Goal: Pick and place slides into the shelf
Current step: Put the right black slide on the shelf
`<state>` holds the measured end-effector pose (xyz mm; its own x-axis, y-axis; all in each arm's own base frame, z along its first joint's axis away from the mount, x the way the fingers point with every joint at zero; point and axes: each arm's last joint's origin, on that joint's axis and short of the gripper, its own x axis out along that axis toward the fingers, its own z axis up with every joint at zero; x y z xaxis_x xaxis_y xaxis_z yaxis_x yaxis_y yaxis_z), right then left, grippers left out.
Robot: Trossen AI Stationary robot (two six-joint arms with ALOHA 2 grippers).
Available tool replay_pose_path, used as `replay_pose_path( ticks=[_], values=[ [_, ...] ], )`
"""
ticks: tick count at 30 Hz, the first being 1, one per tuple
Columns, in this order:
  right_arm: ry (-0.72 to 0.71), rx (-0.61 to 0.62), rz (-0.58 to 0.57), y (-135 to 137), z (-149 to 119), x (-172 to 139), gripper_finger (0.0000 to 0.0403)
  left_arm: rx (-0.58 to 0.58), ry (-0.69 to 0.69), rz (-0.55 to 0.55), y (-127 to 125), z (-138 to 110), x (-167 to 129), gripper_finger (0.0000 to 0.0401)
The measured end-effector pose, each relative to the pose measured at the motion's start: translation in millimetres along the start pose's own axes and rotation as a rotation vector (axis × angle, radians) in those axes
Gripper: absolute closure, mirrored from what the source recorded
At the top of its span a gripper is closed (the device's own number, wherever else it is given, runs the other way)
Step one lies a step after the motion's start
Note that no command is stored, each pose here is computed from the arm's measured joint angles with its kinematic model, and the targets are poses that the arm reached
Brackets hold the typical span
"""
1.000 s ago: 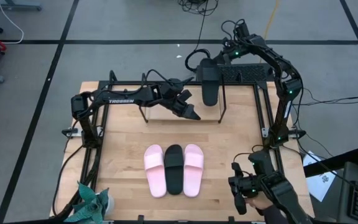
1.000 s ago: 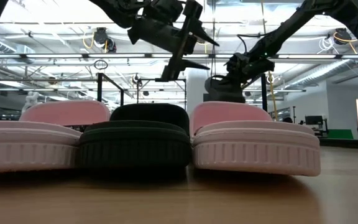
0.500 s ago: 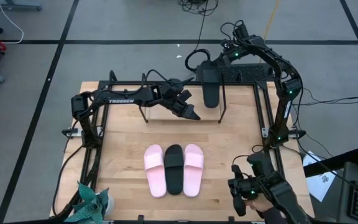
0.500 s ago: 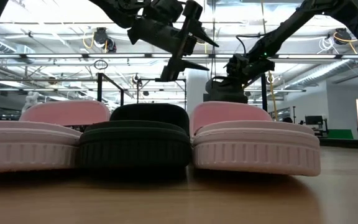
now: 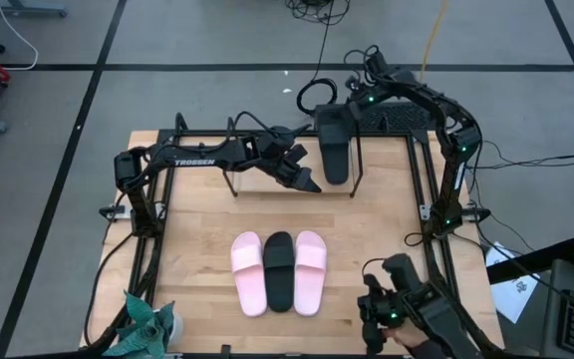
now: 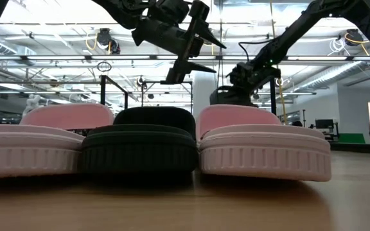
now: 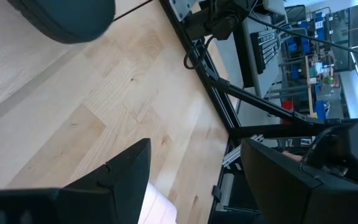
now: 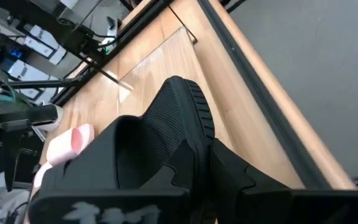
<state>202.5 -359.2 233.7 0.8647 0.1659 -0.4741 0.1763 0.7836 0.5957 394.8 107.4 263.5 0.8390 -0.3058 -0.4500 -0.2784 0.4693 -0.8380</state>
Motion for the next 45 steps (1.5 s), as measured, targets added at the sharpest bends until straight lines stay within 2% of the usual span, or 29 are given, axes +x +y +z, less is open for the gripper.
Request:
replay_pose_path(
  ticks=[9, 21, 33, 45],
  values=[
    [0.052, 0.062, -0.041, -8.2, -20.0, 7.6, 0.0387, 0.009, 0.005, -0.001, -1.3, -1.7, 1.3, 0.0153],
    [-0.001, 0.024, -0.075, -11.6, -11.7, 7.7, 0.0387, 0.016, 0.004, -0.001, -1.1, -1.6, 1.4, 0.0153],
    [-0.05, 0.02, -0.038, -17.7, -8.7, 5.9, 0.0388, 0.016, 0.004, -0.001, -1.0, -1.6, 1.5, 0.0153],
    [-0.009, 0.083, 0.008, -41.7, -24.5, 28.8, 0.0388, 0.015, 0.004, -0.001, -1.0, -1.6, 1.5, 0.0153]
  ],
)
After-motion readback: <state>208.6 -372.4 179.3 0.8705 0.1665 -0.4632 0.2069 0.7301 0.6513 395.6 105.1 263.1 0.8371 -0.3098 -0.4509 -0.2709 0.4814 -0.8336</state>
